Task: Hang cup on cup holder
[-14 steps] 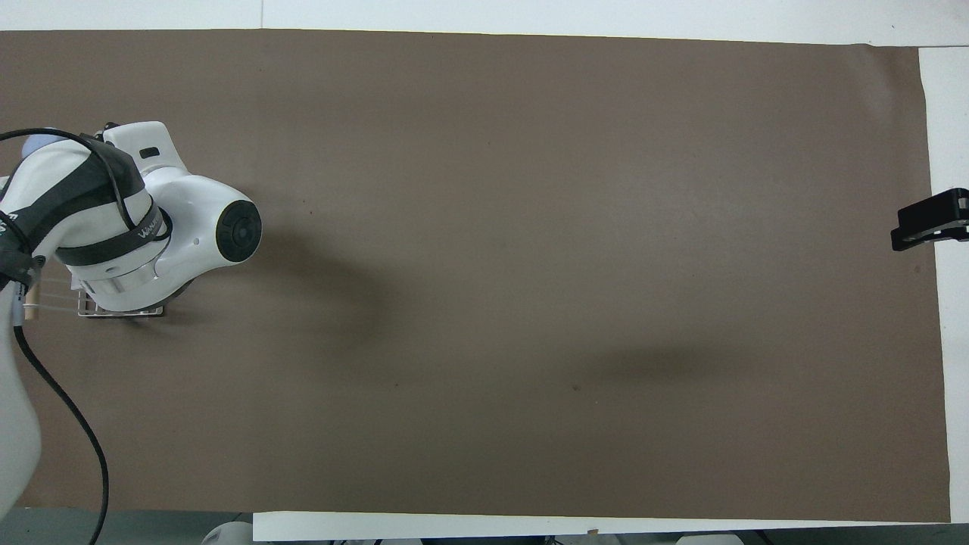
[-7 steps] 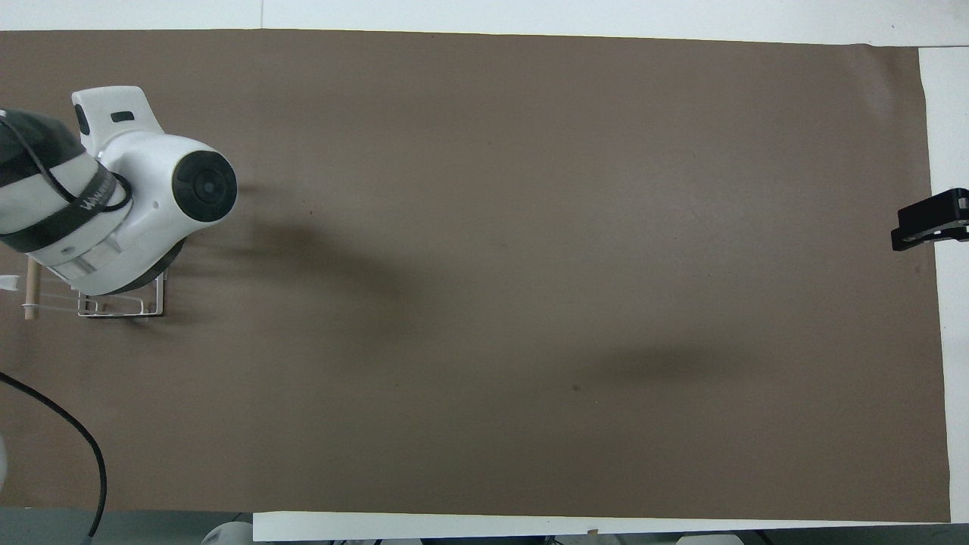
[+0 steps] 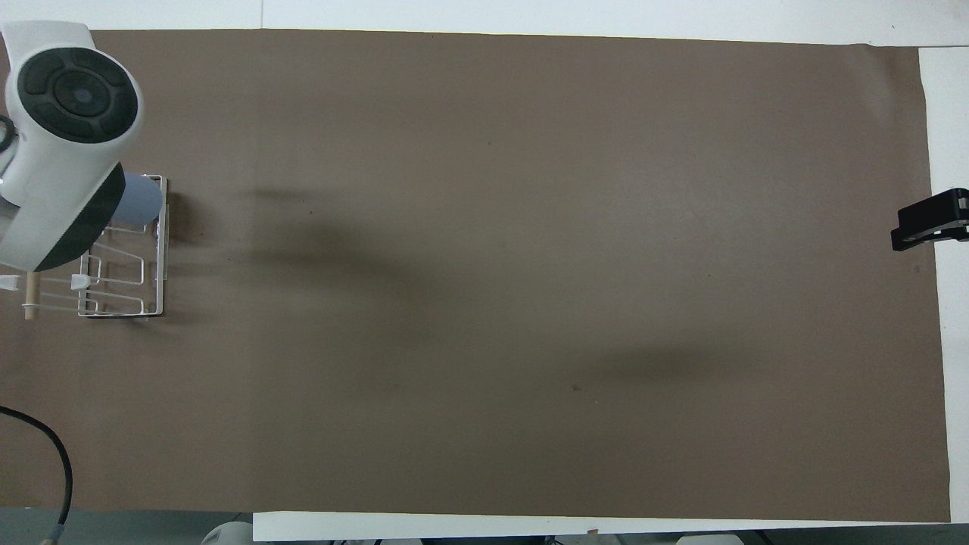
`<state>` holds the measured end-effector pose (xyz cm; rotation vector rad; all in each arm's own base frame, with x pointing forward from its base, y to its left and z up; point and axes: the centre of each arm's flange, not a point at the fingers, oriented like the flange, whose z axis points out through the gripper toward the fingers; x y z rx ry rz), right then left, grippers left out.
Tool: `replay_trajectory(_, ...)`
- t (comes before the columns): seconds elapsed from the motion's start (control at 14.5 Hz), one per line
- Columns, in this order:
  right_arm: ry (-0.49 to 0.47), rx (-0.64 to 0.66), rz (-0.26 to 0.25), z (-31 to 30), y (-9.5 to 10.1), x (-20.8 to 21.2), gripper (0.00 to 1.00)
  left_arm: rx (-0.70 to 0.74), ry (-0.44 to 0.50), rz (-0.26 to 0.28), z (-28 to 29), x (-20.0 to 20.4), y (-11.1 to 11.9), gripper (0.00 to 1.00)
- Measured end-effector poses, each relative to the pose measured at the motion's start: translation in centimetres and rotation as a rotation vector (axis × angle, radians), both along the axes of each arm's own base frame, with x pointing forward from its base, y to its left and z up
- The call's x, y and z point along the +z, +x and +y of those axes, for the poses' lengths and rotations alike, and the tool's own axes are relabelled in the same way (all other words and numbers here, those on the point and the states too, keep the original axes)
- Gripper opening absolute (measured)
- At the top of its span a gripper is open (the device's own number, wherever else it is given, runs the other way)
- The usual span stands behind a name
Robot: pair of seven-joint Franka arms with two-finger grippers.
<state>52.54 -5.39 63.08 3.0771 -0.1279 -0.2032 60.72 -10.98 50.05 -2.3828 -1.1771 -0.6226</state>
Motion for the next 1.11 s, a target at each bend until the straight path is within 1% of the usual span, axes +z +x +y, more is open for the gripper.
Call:
replay_trajectory(0.14, 0.0, 0.0, 0.0, 0.0, 0.0, 0.0, 1.0, -0.048, -0.097, 0.116, 0.5, 0.8, -0.4, 1.0)
replay_trajectory(0.28, 0.0, 0.0, 0.0, 0.0, 0.0, 0.0, 1.0, -0.126, -0.213, 0.226, 1.6, 1.4, -1.1, 1.0)
replay_trajectory(0.41, 0.0, 0.0, 0.0, 0.0, 0.0, 0.0, 1.0, -0.217, -0.334, 0.312, 3.2, 2.2, -1.8, 1.0)
replay_trajectory(0.48, 0.0, 0.0, 0.0, 0.0, 0.0, 0.0, 1.0, -0.265, -0.37, 0.353, 4.1, 2.5, -2.1, 1.0)
replay_trajectory(0.69, 0.0, 0.0, 0.0, 0.0, 0.0, 0.0, 1.0, -0.451, -0.392, 0.489, 5.1, 3.3, -3.2, 1.0)
replay_trajectory(0.76, 0.0, 0.0, 0.0, 0.0, 0.0, 0.0, 1.0, -0.519, -0.395, 0.526, 5.0, 3.8, -3.4, 1.0)
replay_trajectory(0.9, 0.0, 0.0, 0.0, 0.0, 0.0, 0.0, 1.0, -0.657, -0.393, 0.575, 5.0, 5.4, -3.6, 1.0)
replay_trajectory(1.04, 0.0, 0.0, 0.0, 0.0, 0.0, 0.0, 1.0, -0.788, -0.373, 0.601, 5.3, 7.5, -3.6, 1.0)
replay_trajectory(1.11, 0.0, 0.0, 0.0, 0.0, 0.0, 0.0, 1.0, -0.85, -0.361, 0.605, 5.7, 8.4, -3.5, 1.0)
